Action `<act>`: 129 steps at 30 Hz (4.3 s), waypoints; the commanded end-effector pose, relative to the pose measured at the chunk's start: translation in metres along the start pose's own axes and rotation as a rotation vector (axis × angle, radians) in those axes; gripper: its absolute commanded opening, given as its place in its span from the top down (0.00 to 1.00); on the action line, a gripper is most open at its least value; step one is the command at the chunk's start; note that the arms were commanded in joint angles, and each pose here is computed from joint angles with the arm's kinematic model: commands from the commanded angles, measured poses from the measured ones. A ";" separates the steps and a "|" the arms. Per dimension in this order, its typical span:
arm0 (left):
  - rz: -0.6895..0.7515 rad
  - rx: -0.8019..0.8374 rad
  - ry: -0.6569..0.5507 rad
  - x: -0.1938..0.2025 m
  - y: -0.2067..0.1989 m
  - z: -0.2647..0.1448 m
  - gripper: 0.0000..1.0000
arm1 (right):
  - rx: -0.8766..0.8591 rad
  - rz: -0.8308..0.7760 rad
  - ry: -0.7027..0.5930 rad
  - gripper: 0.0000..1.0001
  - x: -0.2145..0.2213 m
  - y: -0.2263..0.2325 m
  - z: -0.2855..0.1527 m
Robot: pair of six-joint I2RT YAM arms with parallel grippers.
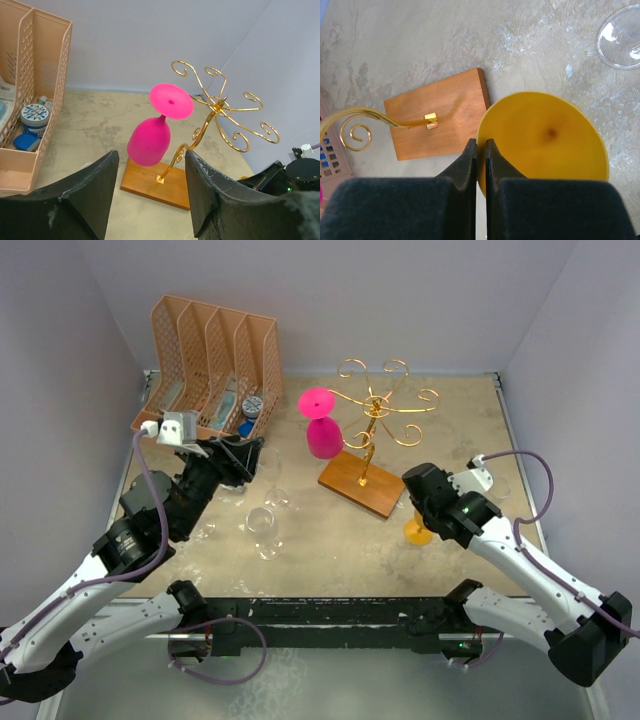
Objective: Place the wine glass upside down on the wine glass rack
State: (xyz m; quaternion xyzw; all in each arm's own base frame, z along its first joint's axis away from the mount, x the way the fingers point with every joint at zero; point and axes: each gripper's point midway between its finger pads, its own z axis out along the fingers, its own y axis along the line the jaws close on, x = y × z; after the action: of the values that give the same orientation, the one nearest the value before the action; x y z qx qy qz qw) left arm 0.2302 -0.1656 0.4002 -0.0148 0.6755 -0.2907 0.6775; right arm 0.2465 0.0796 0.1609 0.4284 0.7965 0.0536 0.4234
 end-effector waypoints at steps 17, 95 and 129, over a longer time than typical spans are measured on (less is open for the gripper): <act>-0.133 0.199 -0.100 -0.054 -0.055 0.002 0.47 | -0.211 0.019 -0.140 1.00 -0.084 0.054 -0.064; -0.957 0.399 -0.268 -0.099 -0.117 0.056 0.47 | -1.869 0.163 -0.168 1.00 -0.128 0.224 -0.325; -0.897 0.383 -0.407 -0.126 -0.110 0.056 1.00 | -1.814 -0.048 0.022 0.57 -0.086 0.217 -0.315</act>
State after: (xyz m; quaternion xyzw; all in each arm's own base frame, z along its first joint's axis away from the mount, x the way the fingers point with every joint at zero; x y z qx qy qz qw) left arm 0.2719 -0.2564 0.5225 -0.2429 0.4478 -0.6505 0.5633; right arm 0.1919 0.2485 0.4935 -0.0767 0.4537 0.6721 0.5802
